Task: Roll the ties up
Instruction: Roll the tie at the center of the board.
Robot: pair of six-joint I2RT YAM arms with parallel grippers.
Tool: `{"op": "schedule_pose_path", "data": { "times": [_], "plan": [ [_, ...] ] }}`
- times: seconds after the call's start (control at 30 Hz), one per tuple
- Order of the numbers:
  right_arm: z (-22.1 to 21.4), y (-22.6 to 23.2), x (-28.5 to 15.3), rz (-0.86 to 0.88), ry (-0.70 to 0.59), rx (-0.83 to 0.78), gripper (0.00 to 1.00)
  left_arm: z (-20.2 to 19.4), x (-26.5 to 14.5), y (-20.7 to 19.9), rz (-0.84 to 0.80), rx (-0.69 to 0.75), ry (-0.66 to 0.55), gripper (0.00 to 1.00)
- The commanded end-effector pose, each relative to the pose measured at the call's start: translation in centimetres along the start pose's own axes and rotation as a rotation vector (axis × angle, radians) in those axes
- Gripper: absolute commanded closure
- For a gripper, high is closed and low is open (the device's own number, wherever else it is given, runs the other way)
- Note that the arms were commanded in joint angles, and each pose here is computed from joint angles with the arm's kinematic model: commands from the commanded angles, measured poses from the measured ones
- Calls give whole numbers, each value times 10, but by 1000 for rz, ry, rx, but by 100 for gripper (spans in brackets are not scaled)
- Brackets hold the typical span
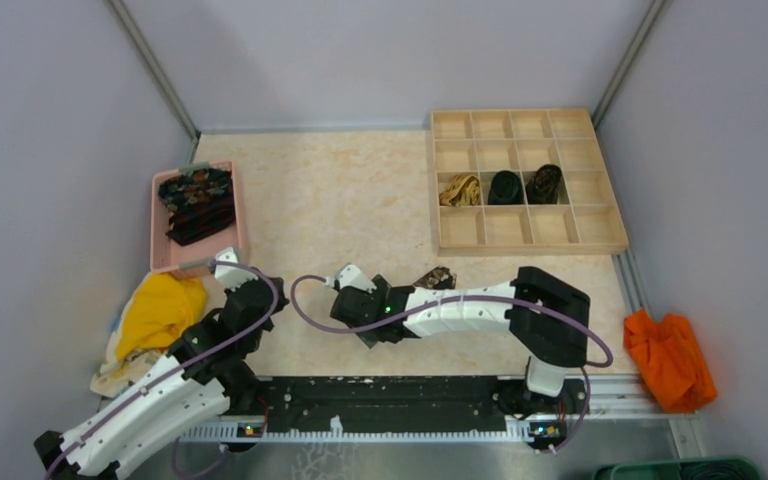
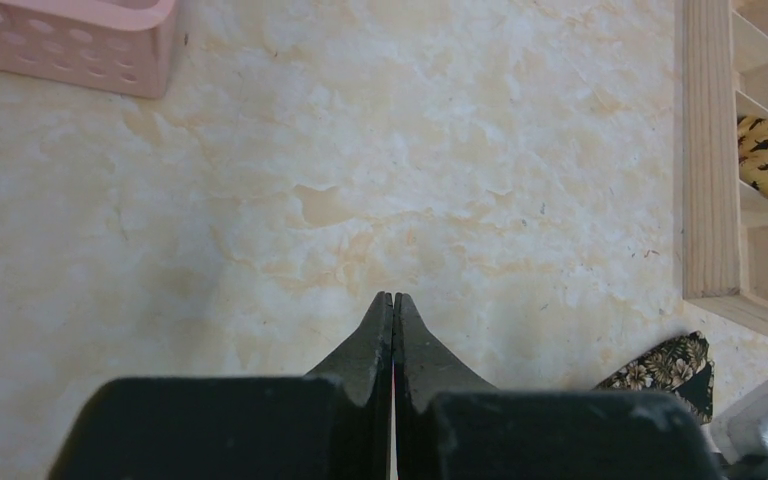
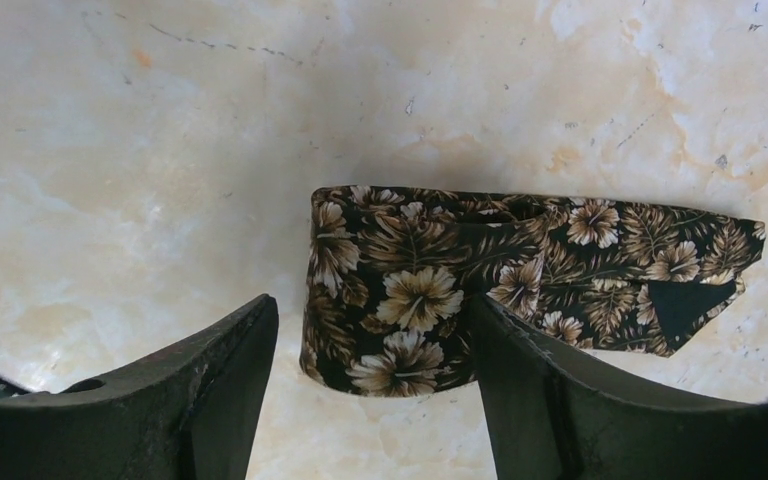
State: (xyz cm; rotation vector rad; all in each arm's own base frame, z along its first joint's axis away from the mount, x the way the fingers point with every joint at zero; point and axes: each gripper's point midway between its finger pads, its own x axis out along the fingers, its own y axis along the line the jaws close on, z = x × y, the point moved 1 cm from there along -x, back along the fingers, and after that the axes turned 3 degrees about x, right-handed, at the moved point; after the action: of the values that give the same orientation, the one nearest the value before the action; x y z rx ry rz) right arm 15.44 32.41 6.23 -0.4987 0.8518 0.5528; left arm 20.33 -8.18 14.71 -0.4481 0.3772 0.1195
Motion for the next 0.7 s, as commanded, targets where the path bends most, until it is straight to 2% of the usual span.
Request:
{"op": "schedule_pose_path", "data": {
  "times": [0.0,0.1,0.27,0.37,0.57,0.67],
  "plan": [
    [-9,-9,15,-92,12,-31,30,2,-3,11,58,-41,-2,100],
    [-20,-19,25,-144,51,-30,30,-2,-5,-1,13,-90,37,100],
    [-31,-27,35,-166,90,17,31,-12,-7,-53,-232,-132,113,100],
    [-34,-30,39,-158,99,48,33,-8,-6,-64,-254,-119,119,100],
    [-36,-32,47,-105,105,127,51,-10,-2,-67,-235,-79,134,100],
    [-30,-25,43,-38,86,180,56,-6,-3,-66,-240,-75,113,100]
  ]
}}
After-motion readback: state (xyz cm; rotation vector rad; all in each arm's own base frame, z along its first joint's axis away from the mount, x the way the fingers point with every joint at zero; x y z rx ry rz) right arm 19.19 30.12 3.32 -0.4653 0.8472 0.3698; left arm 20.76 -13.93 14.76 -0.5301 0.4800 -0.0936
